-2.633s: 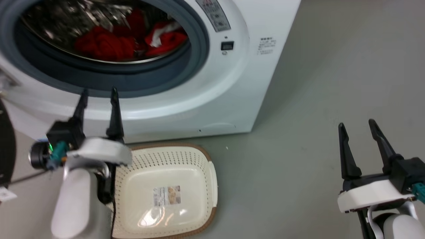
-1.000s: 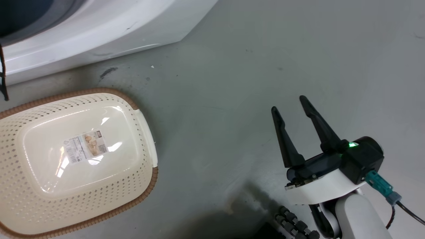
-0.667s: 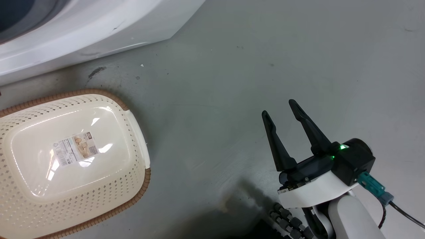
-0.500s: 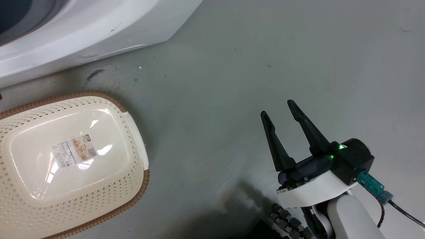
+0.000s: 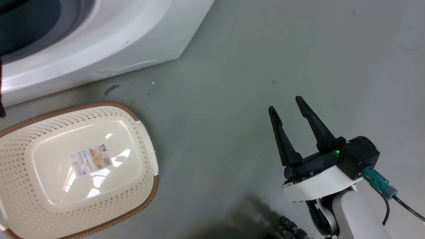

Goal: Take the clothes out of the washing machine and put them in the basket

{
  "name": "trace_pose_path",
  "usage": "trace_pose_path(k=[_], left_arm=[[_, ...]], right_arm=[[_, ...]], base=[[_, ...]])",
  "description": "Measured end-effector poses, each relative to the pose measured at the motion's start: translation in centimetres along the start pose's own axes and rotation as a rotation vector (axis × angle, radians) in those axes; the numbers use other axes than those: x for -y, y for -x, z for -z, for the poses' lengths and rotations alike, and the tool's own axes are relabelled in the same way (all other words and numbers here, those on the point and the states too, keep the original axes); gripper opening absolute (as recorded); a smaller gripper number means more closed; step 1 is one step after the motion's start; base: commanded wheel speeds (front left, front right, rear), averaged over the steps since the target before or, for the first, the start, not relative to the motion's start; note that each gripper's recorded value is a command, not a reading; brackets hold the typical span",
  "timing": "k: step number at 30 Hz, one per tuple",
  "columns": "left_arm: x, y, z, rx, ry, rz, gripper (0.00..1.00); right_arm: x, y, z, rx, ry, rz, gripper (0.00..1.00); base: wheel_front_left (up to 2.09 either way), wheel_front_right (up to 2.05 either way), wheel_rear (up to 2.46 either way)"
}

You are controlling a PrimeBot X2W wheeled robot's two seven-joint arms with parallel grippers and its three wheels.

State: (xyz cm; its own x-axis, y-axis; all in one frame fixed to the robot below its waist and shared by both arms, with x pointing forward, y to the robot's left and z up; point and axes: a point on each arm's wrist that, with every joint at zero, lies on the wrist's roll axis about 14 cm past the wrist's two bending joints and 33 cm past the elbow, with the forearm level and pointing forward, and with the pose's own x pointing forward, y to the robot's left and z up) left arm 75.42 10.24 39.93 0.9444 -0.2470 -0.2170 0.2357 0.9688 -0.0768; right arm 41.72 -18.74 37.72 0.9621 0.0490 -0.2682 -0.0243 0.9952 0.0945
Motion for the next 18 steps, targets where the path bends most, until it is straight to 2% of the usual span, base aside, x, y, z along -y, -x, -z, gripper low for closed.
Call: trace_pose_path(k=[5, 11, 14, 18], left_arm=[[-0.1, 2.4, -1.1, 0.090, -0.016, -0.021, 0.00], [0.4, 5.9, -1.9, 0.103, 0.001, -0.026, 0.00], [0.4, 7.9, -3.7, 0.149, 0.019, -0.033, 0.00], [0.4, 11.4, -3.6, 0.149, 0.043, -0.046, 0.00]], right_arm=[[-0.1, 0.5, -1.4, 0.036, 0.004, -0.002, 1.00], [-0.5, 1.6, -3.4, 0.084, 0.003, -0.006, 1.00], [-0.8, 2.3, -4.4, 0.107, 0.004, -0.013, 1.00], [-1.3, 3.5, -5.4, 0.128, 0.003, -0.023, 1.00]], base=[[0.00, 0.00, 0.00], [0.00, 0.00, 0.00], [0.00, 0.00, 0.00], [0.00, 0.00, 0.00]])
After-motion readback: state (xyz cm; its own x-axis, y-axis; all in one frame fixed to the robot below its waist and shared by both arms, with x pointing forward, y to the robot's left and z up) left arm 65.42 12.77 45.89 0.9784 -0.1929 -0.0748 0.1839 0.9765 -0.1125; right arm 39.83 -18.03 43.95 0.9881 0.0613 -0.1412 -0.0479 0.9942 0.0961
